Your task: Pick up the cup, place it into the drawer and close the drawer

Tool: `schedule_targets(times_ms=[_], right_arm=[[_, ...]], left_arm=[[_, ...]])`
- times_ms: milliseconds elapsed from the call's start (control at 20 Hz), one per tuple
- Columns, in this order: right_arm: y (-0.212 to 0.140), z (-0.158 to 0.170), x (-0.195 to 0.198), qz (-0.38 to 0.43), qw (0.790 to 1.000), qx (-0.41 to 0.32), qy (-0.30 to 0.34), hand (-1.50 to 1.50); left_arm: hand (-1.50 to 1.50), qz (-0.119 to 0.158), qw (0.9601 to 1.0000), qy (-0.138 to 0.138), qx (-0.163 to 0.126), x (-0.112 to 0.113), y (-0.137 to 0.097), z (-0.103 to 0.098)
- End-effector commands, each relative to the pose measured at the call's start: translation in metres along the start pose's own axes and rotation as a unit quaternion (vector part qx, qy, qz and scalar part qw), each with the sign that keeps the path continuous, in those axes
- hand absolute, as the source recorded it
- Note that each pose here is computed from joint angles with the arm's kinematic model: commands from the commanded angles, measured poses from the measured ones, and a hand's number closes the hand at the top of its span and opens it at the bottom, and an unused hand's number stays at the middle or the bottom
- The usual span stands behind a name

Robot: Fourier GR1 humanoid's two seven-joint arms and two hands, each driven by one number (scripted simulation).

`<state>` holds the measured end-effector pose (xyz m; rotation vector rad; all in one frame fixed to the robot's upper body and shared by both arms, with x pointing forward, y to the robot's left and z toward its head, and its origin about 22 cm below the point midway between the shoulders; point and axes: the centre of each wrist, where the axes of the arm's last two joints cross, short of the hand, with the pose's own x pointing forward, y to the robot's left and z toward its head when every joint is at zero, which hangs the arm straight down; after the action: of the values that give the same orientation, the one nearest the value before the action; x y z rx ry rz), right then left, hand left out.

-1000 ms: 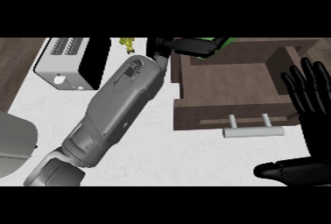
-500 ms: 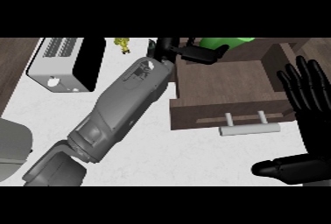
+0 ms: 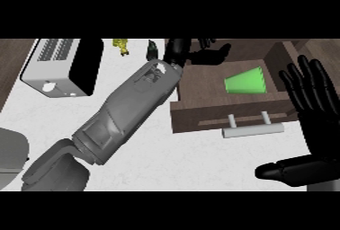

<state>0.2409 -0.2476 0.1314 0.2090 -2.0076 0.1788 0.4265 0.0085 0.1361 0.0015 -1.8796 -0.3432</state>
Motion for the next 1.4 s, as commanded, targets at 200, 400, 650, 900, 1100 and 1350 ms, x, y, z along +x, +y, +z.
schedule_targets(times_ms=[200, 400, 650, 900, 1100, 1350], right_arm=[[0.02, -0.008, 0.006, -0.026, 0.999, 0.013, -0.018, -1.5], [0.001, -0.012, 0.009, -0.037, 0.999, 0.006, -0.015, -1.5], [0.007, 0.0, 0.007, -0.054, 0.998, 0.016, -0.006, -1.5], [-0.013, 0.016, 0.018, -0.048, 0.999, 0.017, 0.0, 1.5], [-0.011, 0.019, 0.032, 0.002, 0.997, 0.08, 0.009, 1.5], [-0.021, 0.025, 0.034, 0.09, 0.99, 0.102, 0.027, 1.5]], left_arm=[[-1.5, 0.001, 1.0, -0.003, 0.009, -0.005, -0.002, 0.003], [-1.5, 0.06, 0.998, -0.018, 0.0, 0.002, -0.006, 0.004], [-1.5, 0.128, 0.9899, -0.062, 0.002, 0.012, -0.006, 0.002], [-1.5, 0.17, 0.9837, -0.059, -0.006, 0.022, -0.008, 0.006], [-1.5, 0.179, 0.9818, -0.053, 0.036, 0.007, 0.019, 0.008], [-1.5, 0.21, 0.974, -0.049, 0.069, 0.001, 0.062, 0.025]])
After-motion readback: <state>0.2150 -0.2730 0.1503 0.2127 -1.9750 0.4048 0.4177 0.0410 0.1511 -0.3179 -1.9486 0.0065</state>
